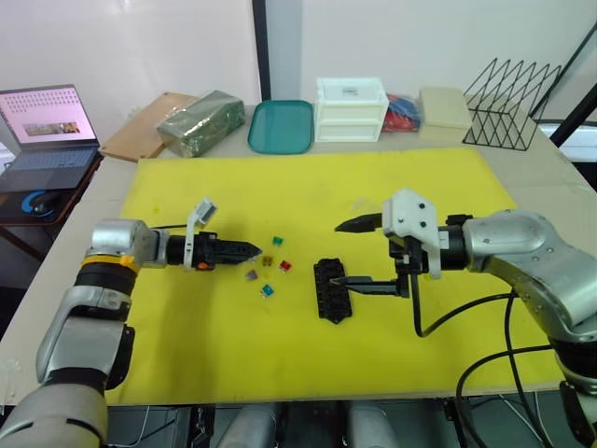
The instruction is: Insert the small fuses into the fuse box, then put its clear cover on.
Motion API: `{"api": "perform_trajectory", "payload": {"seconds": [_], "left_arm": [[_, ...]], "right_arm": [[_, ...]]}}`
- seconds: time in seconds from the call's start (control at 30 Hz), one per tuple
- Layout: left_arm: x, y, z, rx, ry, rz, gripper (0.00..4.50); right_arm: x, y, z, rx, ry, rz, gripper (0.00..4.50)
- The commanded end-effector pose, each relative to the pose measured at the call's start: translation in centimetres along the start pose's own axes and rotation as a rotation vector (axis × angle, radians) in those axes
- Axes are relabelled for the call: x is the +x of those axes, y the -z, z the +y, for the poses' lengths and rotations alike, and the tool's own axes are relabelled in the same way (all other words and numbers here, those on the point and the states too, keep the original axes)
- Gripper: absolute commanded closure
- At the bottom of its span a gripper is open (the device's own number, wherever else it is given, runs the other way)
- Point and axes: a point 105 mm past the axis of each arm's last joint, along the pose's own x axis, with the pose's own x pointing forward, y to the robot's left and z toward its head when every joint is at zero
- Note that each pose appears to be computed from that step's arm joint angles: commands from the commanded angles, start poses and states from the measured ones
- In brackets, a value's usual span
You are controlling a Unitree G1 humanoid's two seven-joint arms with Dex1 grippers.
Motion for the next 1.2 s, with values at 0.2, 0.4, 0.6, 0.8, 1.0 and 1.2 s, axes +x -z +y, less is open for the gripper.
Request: {"api": "perform_trajectory", "payload": {"seconds": [0.2,0.4,0.6,0.8,1.0,1.2], "left_arm": [[0.4,0.7,0.9,0.01,-0.03,0.021,1.75],[0.0,1.4,1.5,0.017,-0.058,0.041,3.06],[-0.2,1.7,2.0,0.023,-0.075,0.045,3.06],[-0.2,1.9,2.3,0.029,-0.084,0.047,4.47],[-0.3,2.4,3.0,0.062,-0.117,0.062,4.47],[-1.4,0.6,2.1,0.163,-0.095,-0.034,4.47]], "right_arm": [[-0.3,-1.0,0.0,-0.058,0.008,-0.011,0.0],[-0.2,-1.0,-0.2,-0.065,0.008,-0.008,0.0],[-0.2,-1.1,-0.3,-0.07,0.007,-0.007,0.0],[-0.2,-1.1,-0.3,-0.072,0.005,-0.007,0.0],[-0.2,-1.1,-0.3,-0.073,0.004,-0.003,0.0],[-0.3,-1.2,-0.4,-0.071,0.003,-0.002,0.0]]}}
